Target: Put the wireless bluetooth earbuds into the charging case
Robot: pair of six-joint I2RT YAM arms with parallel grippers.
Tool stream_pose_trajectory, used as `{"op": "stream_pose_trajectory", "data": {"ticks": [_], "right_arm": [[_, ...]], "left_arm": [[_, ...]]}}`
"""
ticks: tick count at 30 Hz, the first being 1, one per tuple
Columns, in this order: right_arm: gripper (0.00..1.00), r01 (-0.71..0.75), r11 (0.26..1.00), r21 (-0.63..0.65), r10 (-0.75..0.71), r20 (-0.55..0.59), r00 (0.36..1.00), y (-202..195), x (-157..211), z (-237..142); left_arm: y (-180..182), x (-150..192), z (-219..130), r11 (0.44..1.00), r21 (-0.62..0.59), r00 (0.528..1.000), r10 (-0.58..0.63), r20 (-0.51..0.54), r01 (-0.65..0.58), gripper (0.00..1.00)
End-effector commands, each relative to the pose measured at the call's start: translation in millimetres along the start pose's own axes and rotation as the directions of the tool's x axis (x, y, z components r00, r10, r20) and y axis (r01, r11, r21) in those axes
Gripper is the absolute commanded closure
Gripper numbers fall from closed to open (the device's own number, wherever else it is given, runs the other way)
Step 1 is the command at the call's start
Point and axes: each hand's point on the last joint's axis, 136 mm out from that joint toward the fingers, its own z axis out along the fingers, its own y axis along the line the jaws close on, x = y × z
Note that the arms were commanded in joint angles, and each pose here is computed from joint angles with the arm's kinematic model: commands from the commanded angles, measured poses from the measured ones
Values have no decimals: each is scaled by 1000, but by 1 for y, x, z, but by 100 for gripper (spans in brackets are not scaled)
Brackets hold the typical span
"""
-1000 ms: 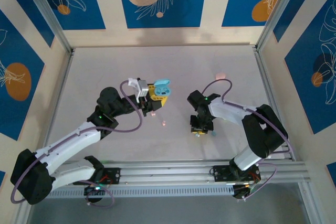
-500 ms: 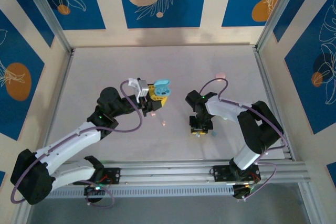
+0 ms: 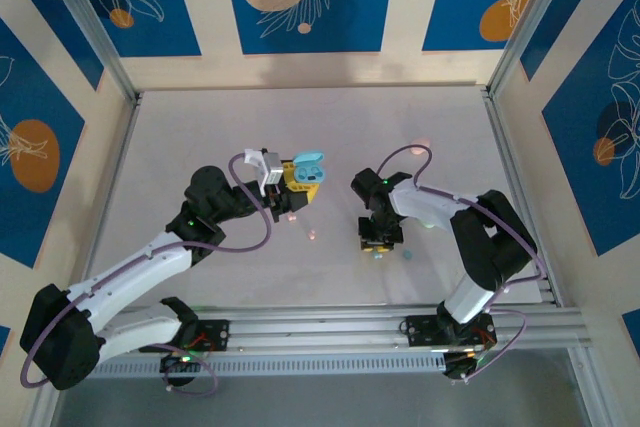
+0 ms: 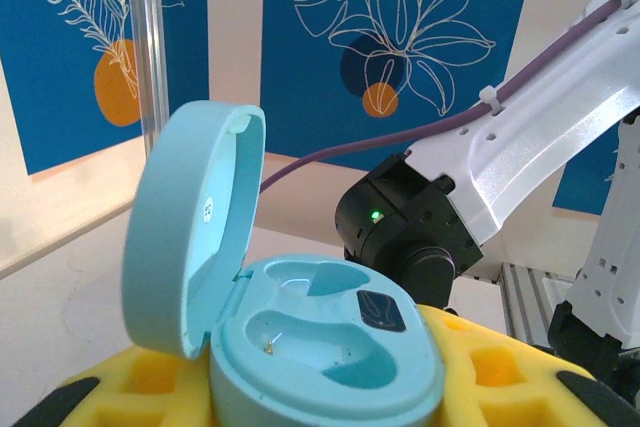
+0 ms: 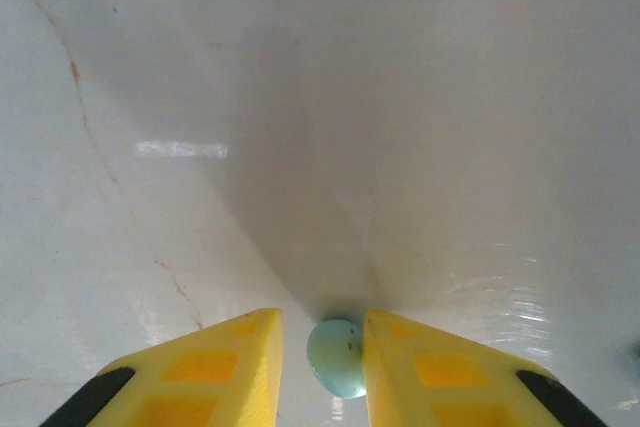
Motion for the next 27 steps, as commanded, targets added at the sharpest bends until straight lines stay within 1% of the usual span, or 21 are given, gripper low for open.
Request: {"op": "stream_pose_trajectory", "data": {"ticks": [1, 16, 22, 27], "right_arm": [[71, 5, 1000, 29, -4, -20, 1000, -3, 2, 0], [68, -22, 1000, 15, 23, -76, 997, -3, 15, -2], [67, -28, 999, 20, 29, -53, 998, -4, 12, -8], [68, -15, 1000, 27, 16, -31, 999, -7, 5, -6]], "left_arm": [[-4, -3, -2, 1000, 3, 1000, 31, 4, -31, 75], [-4, -4, -1, 999, 4, 999, 33, 3, -33, 75], [-4, -3, 0, 999, 9, 1000, 31, 3, -31, 75], [-4, -3, 1, 1000, 11, 1000, 29, 3, -29, 75]]}}
